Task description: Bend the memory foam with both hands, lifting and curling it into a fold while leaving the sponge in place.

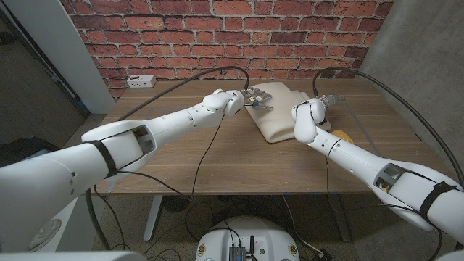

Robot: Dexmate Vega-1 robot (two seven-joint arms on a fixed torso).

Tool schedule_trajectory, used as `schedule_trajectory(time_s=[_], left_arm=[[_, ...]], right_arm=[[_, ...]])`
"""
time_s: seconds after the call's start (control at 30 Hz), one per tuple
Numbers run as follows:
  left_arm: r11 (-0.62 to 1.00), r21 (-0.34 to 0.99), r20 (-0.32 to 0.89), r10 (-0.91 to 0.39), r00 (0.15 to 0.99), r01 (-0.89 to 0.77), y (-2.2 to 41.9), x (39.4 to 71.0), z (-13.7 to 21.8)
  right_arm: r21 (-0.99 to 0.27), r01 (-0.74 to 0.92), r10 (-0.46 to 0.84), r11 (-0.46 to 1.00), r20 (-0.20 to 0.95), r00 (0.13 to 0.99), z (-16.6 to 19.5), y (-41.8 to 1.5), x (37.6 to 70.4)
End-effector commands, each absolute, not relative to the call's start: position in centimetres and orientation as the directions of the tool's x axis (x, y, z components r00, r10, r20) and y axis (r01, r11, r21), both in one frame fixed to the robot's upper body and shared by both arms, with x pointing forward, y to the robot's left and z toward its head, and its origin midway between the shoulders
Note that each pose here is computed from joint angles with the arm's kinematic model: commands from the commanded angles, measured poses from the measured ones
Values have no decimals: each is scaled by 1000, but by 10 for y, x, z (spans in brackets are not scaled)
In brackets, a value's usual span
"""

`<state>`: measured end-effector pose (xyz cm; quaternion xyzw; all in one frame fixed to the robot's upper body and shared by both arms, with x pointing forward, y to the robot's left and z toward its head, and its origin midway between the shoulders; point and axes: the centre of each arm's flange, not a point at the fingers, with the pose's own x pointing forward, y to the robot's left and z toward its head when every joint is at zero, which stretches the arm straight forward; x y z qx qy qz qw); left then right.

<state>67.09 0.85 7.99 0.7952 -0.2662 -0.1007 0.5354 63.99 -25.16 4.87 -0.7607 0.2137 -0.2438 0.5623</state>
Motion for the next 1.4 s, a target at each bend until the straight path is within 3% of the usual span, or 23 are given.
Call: schedule_trajectory(time_s=[0.03,0.53,0.9,1.13,1.4], left_arm=[[21,804,542,-436,719,-594,49,641,107],[211,736,670,-366,646,-644,86,629,111],[432,599,800,-275,534,-674,106,621,110],[613,514,838,-209,504,-600,121,619,111],[712,448,853,-159,497,-541,135,616,111]], right_arm=[[-960,50,-571,-276,205,795,54,-246,630],[-942,279,-534,-188,336,775,62,-246,619],[-814,578,-475,-52,529,703,61,-254,603],[-640,723,-462,258,575,675,59,-271,590],[-421,717,-422,555,601,679,55,-289,582]])
